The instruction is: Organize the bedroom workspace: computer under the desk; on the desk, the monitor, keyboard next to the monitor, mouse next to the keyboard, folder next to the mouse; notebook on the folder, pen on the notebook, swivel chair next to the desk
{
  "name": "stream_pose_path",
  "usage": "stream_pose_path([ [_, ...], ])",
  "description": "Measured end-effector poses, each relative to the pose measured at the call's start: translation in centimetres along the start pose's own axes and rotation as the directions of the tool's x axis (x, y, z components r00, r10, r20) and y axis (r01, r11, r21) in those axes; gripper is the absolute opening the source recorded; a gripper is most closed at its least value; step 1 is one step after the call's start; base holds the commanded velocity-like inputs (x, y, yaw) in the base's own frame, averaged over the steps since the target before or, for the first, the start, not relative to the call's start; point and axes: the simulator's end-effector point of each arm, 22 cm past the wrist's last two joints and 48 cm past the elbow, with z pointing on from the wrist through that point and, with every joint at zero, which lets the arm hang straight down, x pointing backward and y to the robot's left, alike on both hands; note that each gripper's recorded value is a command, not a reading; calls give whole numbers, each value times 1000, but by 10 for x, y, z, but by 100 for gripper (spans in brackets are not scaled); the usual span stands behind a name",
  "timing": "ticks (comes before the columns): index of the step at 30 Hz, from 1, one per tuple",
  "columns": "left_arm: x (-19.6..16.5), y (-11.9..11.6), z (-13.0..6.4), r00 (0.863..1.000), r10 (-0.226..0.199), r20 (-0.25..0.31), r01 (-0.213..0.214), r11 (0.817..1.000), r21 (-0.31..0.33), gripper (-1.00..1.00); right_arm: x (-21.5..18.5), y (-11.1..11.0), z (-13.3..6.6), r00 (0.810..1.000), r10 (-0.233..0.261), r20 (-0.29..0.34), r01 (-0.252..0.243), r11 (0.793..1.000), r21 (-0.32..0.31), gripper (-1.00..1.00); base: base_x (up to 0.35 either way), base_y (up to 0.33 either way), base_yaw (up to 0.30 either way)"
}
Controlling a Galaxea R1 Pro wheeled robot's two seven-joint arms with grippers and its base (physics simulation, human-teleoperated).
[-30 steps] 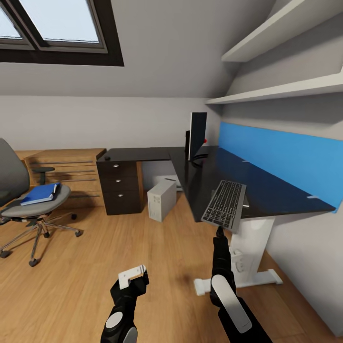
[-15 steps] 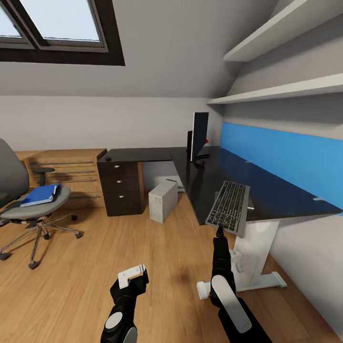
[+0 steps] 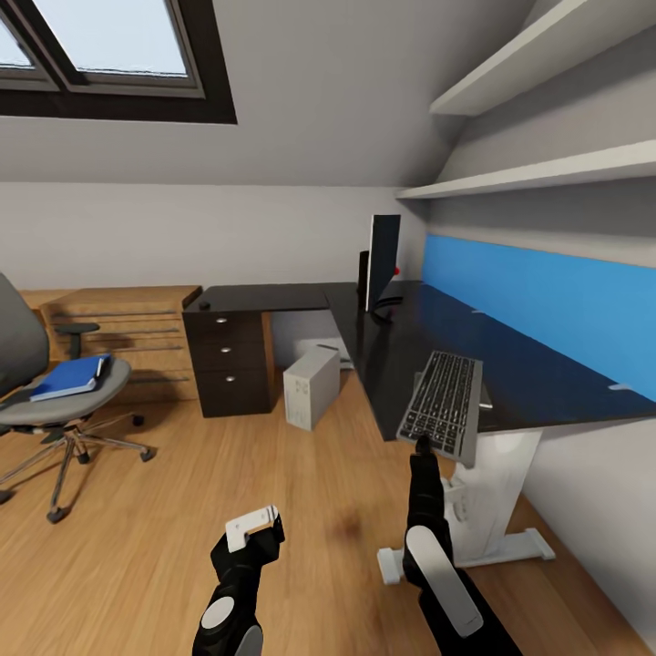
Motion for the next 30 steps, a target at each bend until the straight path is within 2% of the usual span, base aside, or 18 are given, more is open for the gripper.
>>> stream_pose_path([
  [9, 0, 0, 0, 1000, 0, -2, 0, 1000, -2, 100, -2, 0, 1, 1000, -1, 4, 1, 1000, 0, 100, 65, 0, 0],
  [19, -8, -2, -2, 1000, 0, -2, 0, 1000, -2, 100, -21, 6, 8, 999, -22, 31, 22, 1000, -8, 100, 1, 0, 0],
  [30, -7, -2, -2, 1000, -1, -4, 1, 1000, -1, 100, -29, 4, 11, 999, -16, 45, 16, 1000, 0, 100, 0, 0, 0],
])
